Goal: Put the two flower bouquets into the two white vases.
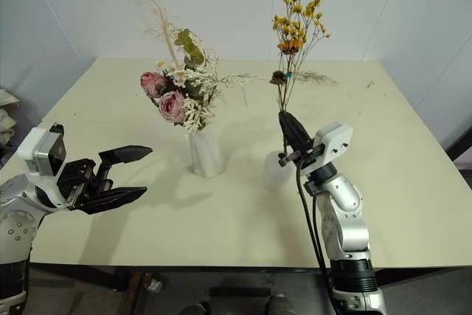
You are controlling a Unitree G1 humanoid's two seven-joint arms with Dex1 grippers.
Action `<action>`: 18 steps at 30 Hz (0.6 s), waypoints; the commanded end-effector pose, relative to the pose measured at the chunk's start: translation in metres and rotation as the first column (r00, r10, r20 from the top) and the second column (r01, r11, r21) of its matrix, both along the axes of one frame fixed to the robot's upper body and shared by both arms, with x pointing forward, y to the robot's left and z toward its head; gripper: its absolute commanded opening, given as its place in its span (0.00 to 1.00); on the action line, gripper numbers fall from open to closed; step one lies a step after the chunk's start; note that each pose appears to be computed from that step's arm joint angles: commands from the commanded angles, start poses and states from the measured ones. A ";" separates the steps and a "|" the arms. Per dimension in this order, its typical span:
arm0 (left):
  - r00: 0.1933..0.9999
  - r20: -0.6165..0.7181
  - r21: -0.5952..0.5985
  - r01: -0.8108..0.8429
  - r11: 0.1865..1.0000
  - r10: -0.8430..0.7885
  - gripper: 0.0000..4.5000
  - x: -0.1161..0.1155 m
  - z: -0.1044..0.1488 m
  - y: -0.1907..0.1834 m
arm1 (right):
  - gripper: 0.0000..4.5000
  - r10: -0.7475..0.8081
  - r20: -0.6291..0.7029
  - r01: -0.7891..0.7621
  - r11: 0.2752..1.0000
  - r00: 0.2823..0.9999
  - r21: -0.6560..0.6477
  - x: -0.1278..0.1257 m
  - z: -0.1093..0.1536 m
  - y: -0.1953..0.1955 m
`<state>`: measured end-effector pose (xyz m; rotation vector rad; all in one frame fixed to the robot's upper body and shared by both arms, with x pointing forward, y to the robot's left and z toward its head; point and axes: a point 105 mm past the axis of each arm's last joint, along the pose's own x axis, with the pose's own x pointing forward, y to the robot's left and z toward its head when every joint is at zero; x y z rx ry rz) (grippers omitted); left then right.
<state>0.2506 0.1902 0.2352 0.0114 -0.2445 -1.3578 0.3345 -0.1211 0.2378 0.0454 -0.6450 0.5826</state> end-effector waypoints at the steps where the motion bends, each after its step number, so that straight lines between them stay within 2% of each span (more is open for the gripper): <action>1: 0.999 0.044 -0.001 0.013 1.000 -0.013 1.00 -0.002 0.006 -0.002 | 0.01 0.035 0.039 -0.035 0.999 0.999 -0.010 -0.006 0.010 0.006; 18: 0.999 0.041 -0.001 0.021 1.000 -0.021 1.00 -0.002 0.005 -0.004 | 0.01 0.059 0.050 -0.058 0.998 0.997 -0.026 -0.009 0.019 0.012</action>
